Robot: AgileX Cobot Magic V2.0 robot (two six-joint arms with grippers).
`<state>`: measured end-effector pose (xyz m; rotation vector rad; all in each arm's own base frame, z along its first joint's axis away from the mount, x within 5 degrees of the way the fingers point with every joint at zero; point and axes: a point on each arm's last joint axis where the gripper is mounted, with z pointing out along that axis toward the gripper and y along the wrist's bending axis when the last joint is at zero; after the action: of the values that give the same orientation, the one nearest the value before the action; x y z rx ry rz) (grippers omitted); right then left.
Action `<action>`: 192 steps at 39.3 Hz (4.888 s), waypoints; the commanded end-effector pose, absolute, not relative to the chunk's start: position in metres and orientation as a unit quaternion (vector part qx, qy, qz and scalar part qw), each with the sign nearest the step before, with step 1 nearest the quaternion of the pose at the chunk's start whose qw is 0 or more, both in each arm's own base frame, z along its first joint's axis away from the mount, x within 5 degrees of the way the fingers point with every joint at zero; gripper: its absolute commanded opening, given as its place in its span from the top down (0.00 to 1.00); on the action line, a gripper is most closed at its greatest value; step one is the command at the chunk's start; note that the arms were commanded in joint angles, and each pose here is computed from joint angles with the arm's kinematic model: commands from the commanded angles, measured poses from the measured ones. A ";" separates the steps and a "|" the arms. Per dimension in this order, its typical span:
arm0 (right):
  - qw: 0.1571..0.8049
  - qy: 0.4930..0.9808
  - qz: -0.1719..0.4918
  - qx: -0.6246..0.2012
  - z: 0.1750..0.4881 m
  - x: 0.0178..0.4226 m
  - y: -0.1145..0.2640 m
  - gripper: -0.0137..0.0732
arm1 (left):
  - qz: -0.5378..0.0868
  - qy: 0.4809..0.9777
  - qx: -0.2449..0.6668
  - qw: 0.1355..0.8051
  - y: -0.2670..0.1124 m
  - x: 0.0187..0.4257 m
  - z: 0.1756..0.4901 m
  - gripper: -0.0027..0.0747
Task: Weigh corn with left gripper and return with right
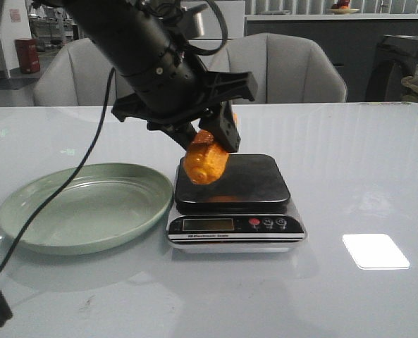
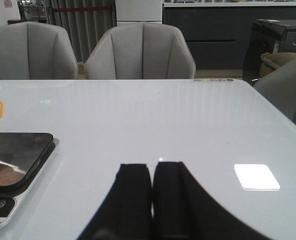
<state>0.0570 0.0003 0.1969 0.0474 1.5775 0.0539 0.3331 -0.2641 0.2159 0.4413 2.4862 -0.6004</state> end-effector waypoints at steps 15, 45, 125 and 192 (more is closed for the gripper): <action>0.736 0.676 0.017 0.017 0.203 0.056 0.000 0.65 | -0.264 0.905 0.136 0.304 -0.280 0.345 0.235 0.21; 0.736 0.676 0.017 0.017 0.203 0.056 0.000 0.65 | -0.203 0.894 0.211 0.340 -0.214 0.279 0.298 0.33; 0.704 0.706 0.056 0.056 0.296 0.083 0.000 0.65 | -0.172 0.680 0.232 0.674 -0.011 0.022 0.297 0.82; 0.343 0.913 0.204 -0.085 0.318 0.279 0.188 0.16 | -0.173 0.678 0.231 0.676 -0.011 0.022 0.298 0.82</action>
<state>0.2655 0.1769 0.2992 -0.2654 2.4143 0.4843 0.0228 -0.0104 0.2833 0.5456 1.6161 -0.3686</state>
